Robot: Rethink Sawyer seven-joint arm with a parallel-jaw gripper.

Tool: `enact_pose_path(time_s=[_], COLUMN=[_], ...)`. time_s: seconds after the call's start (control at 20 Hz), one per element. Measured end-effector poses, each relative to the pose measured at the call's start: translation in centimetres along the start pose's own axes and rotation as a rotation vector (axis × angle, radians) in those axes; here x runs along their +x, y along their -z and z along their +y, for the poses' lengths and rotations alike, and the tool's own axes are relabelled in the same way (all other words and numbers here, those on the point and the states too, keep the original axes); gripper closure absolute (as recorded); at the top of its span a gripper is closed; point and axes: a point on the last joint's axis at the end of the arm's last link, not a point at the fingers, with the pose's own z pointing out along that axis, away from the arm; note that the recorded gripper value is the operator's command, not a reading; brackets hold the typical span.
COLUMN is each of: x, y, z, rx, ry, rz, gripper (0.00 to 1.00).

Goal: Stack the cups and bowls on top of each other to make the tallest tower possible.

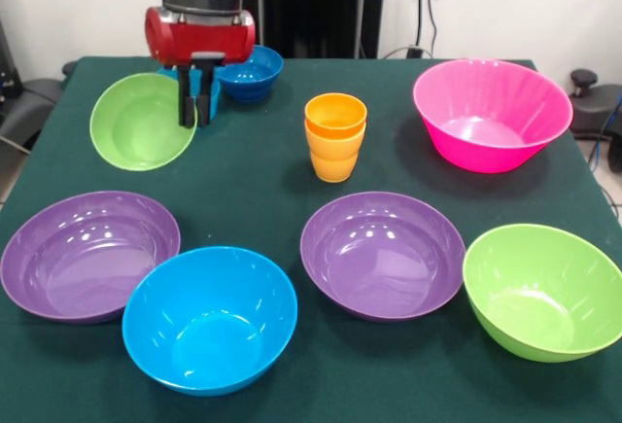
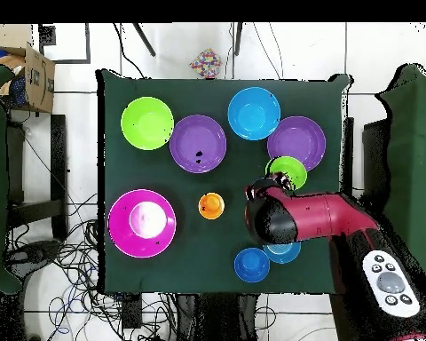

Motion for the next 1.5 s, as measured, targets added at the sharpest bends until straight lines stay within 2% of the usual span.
enact_pose_path(time_s=[0.25, 0.3, 0.45, 0.5, 0.85, 1.15, 1.5], x=[-1.7, -2.4, -3.2, -3.9, -6.0, -6.6, -6.2], y=[2.1, 2.9, 3.8, 4.9, 7.9, 9.4, 10.5], z=[0.8, 1.1, 1.3, 1.6, 2.1, 2.7, 5.4], rx=[-0.025, -0.036, -0.042, -0.049, -0.055, -0.062, -0.087], ry=[-0.026, -0.038, -0.049, -0.059, -0.078, -0.077, -0.035], rz=[0.003, -0.007, -0.02, -0.036, -0.08, -0.096, -0.092], gripper=[1.0, 1.0, 1.0, 1.0, 1.0, 1.0, 1.0])
